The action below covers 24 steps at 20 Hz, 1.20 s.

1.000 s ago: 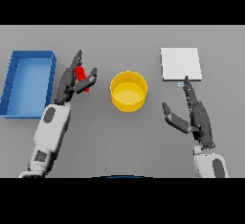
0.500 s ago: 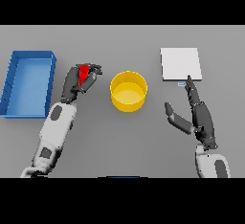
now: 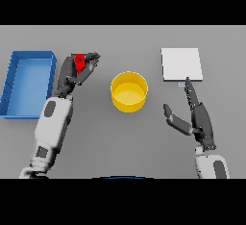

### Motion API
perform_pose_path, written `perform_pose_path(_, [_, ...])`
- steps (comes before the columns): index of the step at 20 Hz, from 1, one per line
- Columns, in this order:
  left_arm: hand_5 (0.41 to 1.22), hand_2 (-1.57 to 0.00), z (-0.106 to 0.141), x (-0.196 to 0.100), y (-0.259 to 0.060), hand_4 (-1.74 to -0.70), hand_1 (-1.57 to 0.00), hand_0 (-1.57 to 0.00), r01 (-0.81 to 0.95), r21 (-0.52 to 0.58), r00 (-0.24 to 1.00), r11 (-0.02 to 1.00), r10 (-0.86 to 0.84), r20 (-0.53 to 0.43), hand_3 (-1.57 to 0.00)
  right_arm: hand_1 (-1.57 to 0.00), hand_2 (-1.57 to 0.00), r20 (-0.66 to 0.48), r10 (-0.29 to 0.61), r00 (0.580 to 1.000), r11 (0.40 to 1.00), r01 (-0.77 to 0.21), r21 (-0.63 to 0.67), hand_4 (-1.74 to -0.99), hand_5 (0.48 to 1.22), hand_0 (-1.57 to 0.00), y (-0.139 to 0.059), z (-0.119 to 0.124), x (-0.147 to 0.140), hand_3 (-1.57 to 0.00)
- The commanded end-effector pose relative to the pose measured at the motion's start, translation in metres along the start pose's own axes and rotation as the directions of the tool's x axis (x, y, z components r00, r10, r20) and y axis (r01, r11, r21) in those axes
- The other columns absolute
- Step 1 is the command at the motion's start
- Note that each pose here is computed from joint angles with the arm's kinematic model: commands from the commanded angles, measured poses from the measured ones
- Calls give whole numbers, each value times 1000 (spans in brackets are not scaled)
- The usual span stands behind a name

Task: Pick up the red beaker and tilt it to pour out 1 green nut into yellow bowl. Pick up the yellow bowl and place it on the metallic measuring scale.

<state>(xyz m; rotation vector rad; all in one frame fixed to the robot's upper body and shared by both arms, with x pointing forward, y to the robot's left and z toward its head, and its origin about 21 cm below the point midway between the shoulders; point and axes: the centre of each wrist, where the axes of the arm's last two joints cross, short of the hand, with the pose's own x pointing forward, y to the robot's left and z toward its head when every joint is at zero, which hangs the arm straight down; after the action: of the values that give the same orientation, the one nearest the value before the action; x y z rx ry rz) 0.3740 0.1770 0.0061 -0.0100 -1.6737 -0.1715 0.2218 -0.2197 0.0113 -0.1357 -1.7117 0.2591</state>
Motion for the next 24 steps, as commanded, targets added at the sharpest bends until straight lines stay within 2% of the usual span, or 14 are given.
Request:
perform_pose_path(1, [1132, -1551, 0, 3, 2, -1714, -1549, -1548, 14, -17, 1000, 1000, -14, 6, -1542, 1, 1, -10, -1, 1000, 1000, 1, -1, -1227, 647, 1, 2, -3, 1, 1])
perform_pose_path(8, [1139, -1558, -7, 23, 18, -1724, -1557, -1556, 158, -78, 987, 984, -157, 23, -1553, 1, 1, 35, 45, 998, 999, -45, -8, -1219, 661, 1, -1, -2, -2, 1])
perform_pose_path(13, [1120, -1567, -15, 45, 17, -1735, -1566, -1566, 436, -173, 900, 883, -432, 62, -1565, 1, 1, 12, 46, 999, 999, -46, -5, -1194, 658, 1, 0, -2, 2, 1])
perform_pose_path(17, [1129, -1569, -24, 69, 2, -1739, -1569, -1569, 647, -258, 759, 717, -638, 132, -1569, 1, 1, -1, 49, 999, 999, -49, 1, -1178, 663, 1, -4, -3, 3, 1])
perform_pose_path(19, [1139, -1570, -28, 77, -8, -1740, -1570, -1570, 723, -287, 685, 628, -706, 179, -1569, 1, 1, 5, 43, 999, 999, -43, 6, -1178, 667, 1, 1, -1, 4, 1])
perform_pose_path(24, [1191, -1571, -35, 93, -32, -1741, -1571, -1571, 906, -313, 380, 285, -873, 305, -1570, 1, 1, 1, 22, 1000, 1000, -22, 10, -1182, 674, 1, 3, 0, 7, 1])
